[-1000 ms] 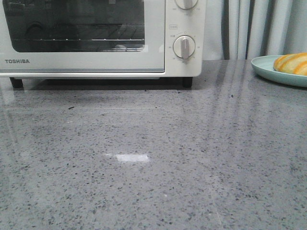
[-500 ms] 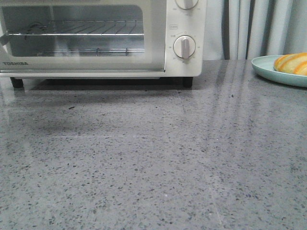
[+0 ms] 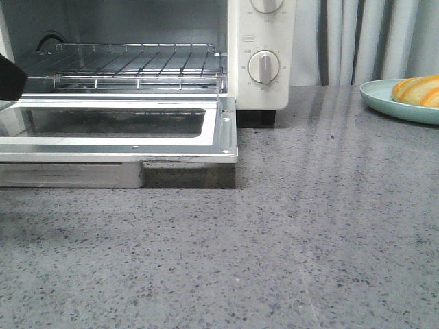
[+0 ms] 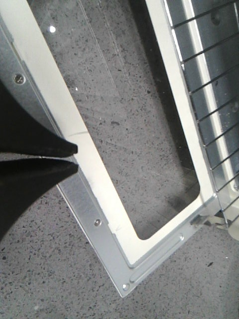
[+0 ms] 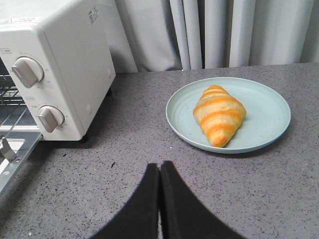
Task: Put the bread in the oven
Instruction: 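Grasp the orange-striped croissant on the blue plate with the right gripper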
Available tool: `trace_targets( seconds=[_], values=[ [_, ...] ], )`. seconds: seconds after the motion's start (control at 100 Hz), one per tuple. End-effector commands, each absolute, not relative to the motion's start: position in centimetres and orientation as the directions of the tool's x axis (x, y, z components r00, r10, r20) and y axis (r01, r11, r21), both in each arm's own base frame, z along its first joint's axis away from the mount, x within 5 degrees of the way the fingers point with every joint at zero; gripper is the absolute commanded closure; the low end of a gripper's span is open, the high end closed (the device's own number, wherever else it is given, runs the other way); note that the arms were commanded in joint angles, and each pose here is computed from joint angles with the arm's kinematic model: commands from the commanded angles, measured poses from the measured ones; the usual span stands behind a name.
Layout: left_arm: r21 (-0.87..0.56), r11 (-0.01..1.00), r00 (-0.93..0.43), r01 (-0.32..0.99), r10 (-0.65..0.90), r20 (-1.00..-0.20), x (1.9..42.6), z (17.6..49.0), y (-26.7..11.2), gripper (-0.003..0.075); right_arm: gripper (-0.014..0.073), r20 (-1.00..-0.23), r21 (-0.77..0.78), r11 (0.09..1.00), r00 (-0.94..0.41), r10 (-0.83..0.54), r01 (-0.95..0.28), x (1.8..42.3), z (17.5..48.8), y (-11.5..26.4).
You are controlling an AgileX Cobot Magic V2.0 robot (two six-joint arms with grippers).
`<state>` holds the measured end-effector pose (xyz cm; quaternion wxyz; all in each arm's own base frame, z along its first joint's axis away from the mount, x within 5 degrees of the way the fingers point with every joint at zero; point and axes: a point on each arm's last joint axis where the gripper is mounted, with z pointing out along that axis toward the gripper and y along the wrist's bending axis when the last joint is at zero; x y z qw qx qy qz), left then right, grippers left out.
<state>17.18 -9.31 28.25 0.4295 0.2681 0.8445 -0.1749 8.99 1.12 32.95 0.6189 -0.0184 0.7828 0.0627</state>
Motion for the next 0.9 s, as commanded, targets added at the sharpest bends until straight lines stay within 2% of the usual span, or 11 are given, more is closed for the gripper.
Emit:
trace_targets(
  seconds=[0.0, 0.19, 0.34, 0.43, 0.55, 0.62, 0.73, 0.89],
  values=[
    [-0.065, 0.807, -0.439, 0.587, 0.249, -0.863, 17.3, 29.8, -9.3, 0.0742, 0.0664, -0.990, 0.063, 0.993, -0.129, 0.049, -0.103, 9.2, 34.7, 1.0],
    [-0.067, 0.803, -0.355, 0.593, 0.186, -0.916, 15.1, 32.0, -8.6, 0.0742, 0.0664, -0.983, 0.064, 0.993, -0.177, 0.045, -0.101, 10.5, 34.8, 1.1],
    [-0.037, 0.788, -0.251, 0.614, 0.151, -0.956, 12.3, 34.0, -7.6, 0.0742, 0.0644, -0.961, 0.068, 0.996, -0.270, 0.051, -0.057, 14.6, 35.9, 0.9],
    [-0.017, 0.779, -0.196, 0.627, 0.136, -0.971, 10.6, 34.9, -7.1, 0.0742, 0.0534, -0.946, 0.069, 0.998, -0.319, 0.064, -0.003, 17.8, 36.8, 0.2],
    [0.007, 0.773, -0.128, 0.634, 0.114, -0.985, 8.8, 35.7, -6.4, 0.0742, 0.0295, -0.910, 0.069, 0.995, -0.405, 0.091, 0.069, 22.4, 37.3, -1.4],
    [0.017, 0.771, -0.099, 0.637, 0.104, -0.990, 7.9, 36.0, -6.1, 0.0742, 0.0209, -0.887, 0.070, 0.993, -0.449, 0.104, 0.092, 25.2, 37.1, -2.1],
    [0.025, 0.767, -0.077, 0.641, 0.098, -0.992, 7.2, 36.3, -5.9, 0.0742, 0.0195, -0.859, 0.065, 0.993, -0.500, 0.108, 0.102, 29.2, 36.0, -2.7],
    [0.026, 0.764, -0.078, 0.645, 0.100, -0.992, 7.1, 36.2, -5.9, 0.0742, 0.0195, -0.801, 0.065, 0.992, -0.588, 0.117, 0.109, 33.9, 32.8, -3.2]
  ],
)
